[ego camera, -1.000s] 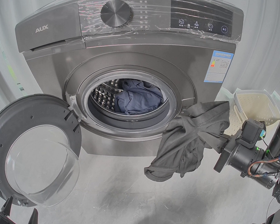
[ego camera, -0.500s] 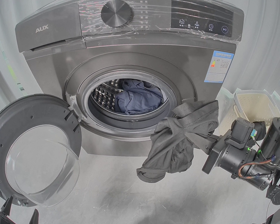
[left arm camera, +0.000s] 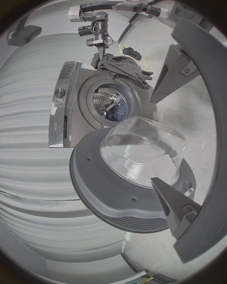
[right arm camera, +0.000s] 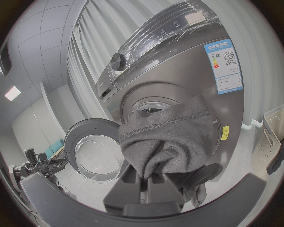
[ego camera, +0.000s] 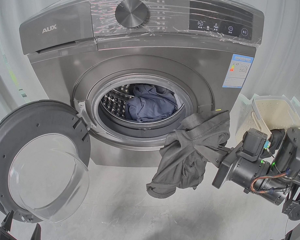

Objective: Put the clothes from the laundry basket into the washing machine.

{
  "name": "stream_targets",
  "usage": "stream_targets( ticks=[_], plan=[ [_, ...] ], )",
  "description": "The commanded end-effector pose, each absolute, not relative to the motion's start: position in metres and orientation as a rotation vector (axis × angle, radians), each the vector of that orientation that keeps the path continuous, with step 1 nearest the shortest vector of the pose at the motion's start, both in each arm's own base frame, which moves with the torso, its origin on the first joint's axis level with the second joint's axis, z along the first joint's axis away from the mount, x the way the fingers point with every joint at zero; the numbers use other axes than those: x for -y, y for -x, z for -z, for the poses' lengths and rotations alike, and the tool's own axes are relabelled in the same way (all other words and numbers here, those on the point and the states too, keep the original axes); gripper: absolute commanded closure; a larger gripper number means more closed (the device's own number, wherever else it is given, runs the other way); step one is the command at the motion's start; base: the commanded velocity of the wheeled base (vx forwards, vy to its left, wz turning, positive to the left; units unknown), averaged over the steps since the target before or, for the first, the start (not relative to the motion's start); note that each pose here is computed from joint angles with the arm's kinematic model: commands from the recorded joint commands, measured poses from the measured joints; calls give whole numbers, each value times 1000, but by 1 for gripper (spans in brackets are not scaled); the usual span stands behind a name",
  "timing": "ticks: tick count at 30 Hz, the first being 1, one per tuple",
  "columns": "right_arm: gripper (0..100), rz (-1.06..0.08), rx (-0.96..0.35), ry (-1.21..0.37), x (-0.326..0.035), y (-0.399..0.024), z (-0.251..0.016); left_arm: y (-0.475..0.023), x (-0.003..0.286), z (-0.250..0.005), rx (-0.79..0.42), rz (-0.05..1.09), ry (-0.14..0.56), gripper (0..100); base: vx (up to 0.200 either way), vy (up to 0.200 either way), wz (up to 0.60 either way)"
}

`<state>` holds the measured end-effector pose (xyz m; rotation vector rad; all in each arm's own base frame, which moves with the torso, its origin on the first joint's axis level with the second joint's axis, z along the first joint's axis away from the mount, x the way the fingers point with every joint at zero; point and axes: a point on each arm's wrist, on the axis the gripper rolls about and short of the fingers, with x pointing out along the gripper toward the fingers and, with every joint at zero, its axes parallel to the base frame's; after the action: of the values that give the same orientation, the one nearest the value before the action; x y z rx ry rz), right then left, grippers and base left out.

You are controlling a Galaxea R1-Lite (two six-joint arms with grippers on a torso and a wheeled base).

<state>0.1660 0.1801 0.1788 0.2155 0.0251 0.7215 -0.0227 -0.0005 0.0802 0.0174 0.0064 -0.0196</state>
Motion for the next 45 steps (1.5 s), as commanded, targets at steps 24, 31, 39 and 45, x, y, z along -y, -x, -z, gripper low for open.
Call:
stream_targets(
  ticks=[24,31,39,45],
  plan=[
    [100,-772,48,-403,-240,-187,-191,-92,33,-167,-208,808,-2,0,0,0,0],
    [100,-773,43,-401,-243,-189,-188,-110,51,-157,-316,873,-4,0,0,0,0],
    [100,-778,50,-404,-246,-190,-190,-141,71,-150,-330,906,11,0,0,0,0],
    [100,-750,52,-407,-245,-189,-190,-165,85,-141,-342,901,6,0,0,0,0]
  ],
)
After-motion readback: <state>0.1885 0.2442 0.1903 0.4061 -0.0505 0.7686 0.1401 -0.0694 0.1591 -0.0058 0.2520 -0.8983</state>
